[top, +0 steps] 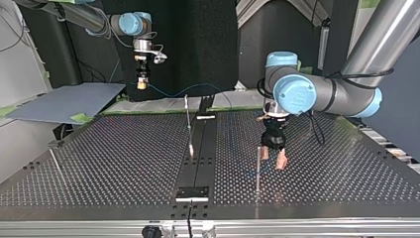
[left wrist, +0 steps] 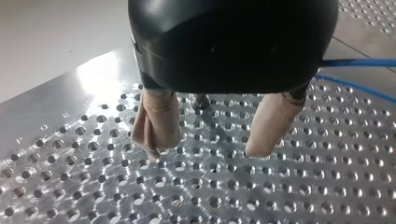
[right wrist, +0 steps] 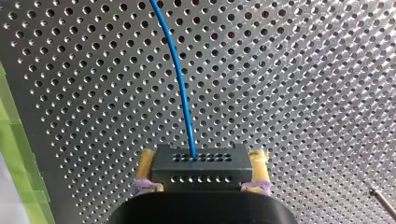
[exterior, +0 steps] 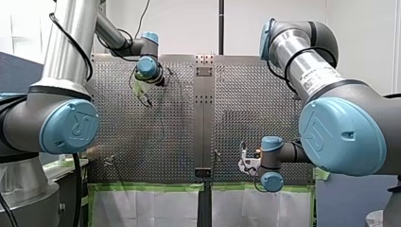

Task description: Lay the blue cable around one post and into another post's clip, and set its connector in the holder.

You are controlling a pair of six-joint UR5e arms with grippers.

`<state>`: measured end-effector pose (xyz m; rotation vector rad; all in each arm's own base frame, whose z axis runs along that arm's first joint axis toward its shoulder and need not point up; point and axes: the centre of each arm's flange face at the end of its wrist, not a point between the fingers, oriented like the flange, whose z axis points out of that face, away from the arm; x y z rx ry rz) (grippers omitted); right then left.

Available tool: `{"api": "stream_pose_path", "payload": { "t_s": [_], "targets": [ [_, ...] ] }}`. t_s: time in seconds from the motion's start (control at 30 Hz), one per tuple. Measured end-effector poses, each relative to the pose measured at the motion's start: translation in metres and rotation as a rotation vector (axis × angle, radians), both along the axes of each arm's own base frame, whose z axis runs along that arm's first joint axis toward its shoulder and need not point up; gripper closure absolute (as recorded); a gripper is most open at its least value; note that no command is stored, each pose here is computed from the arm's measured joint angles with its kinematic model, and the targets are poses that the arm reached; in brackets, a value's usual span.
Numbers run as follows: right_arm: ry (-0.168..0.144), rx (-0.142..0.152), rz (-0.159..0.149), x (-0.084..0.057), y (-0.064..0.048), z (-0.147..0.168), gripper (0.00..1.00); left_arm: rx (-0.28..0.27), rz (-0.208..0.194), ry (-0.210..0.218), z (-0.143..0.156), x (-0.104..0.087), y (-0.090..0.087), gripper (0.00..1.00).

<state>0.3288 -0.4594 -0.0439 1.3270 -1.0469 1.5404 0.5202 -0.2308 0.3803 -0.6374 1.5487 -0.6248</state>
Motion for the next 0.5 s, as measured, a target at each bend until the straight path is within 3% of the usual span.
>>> {"api": "stream_pose_path", "payload": {
  "t_s": [0.2, 0.5],
  "targets": [
    [-0.001, -0.002, 0.000, 0.0000, -0.0002, 0.0002, 0.88, -0.059, -0.017, -0.003, 0.0043, -0.0029, -0.0030, 0.00],
    [-0.001, -0.004, 0.001, 0.0002, -0.0003, 0.0001, 0.88, -0.139, 0.014, -0.004, 0.0098, -0.0065, 0.0004, 0.00]
  ]
}}
